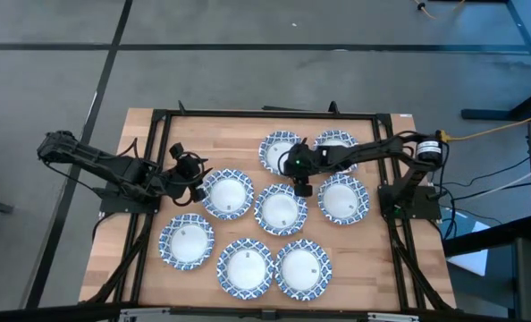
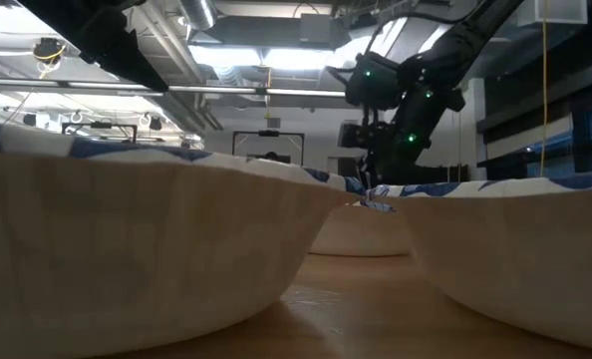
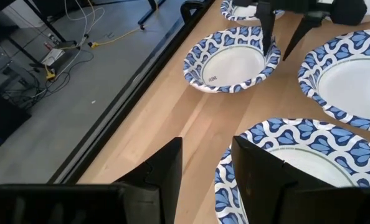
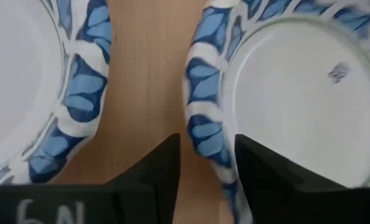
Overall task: Nest bowls inside each other
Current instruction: Stack the white bowl on the white bowl
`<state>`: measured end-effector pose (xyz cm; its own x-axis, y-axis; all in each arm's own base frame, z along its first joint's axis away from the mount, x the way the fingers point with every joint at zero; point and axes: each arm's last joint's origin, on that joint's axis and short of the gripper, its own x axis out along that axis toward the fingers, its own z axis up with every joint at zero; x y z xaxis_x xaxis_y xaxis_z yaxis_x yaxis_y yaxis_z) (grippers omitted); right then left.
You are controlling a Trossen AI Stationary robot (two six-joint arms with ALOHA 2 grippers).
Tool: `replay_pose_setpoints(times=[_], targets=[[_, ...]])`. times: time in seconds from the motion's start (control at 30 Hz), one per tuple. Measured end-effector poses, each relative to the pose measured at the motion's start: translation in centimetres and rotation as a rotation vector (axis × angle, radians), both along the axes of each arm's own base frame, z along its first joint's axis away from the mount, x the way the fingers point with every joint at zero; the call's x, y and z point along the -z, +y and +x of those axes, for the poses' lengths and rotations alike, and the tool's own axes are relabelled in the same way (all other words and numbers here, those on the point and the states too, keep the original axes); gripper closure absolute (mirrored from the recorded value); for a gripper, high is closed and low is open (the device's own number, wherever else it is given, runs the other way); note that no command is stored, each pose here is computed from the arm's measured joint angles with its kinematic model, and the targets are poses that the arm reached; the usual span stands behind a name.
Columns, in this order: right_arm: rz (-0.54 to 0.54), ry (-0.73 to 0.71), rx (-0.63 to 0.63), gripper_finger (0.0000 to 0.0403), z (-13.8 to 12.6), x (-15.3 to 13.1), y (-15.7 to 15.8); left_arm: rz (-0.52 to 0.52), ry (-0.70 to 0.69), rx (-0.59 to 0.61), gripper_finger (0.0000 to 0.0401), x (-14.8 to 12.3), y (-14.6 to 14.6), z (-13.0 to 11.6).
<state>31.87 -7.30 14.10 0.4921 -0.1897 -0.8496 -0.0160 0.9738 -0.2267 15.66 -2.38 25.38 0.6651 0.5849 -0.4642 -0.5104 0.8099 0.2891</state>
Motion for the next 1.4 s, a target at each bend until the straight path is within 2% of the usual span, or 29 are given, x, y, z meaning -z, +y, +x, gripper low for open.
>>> replay_pose_setpoints(times=[0.23,0.5,0.63,1.0,1.2,1.4], targets=[[-0.006,-0.029,0.001,0.0315,0.5,-0.5,-0.1,0.0,0.0,0.0,0.0268,0.0,0.0,0.0],[-0.009,-0.123,0.022,0.0395,2.7,-3.7,-0.5,0.0,0.0,0.0,0.0268,0.0,0.0,0.0],[0.007,-0.193,0.036,0.0387,4.1,-5.8,0.0,-0.001,-0.001,-0.001,0.0268,0.0,0.0,0.0],[-0.007,-0.33,-0.158,0.039,7.0,-11.0,6.1,0.003,-0.003,-0.006,0.0268,0.0,0.0,0.0],[0.029,-0.392,-0.256,0.0391,7.7,-11.4,8.9,0.0,-0.011,-0.008,0.0268,-0.1,0.0,0.0],[0.039,-0.41,-0.305,0.0395,9.1,-9.4,10.8,0.001,-0.009,-0.007,0.0268,0.0,0.0,0.0]])
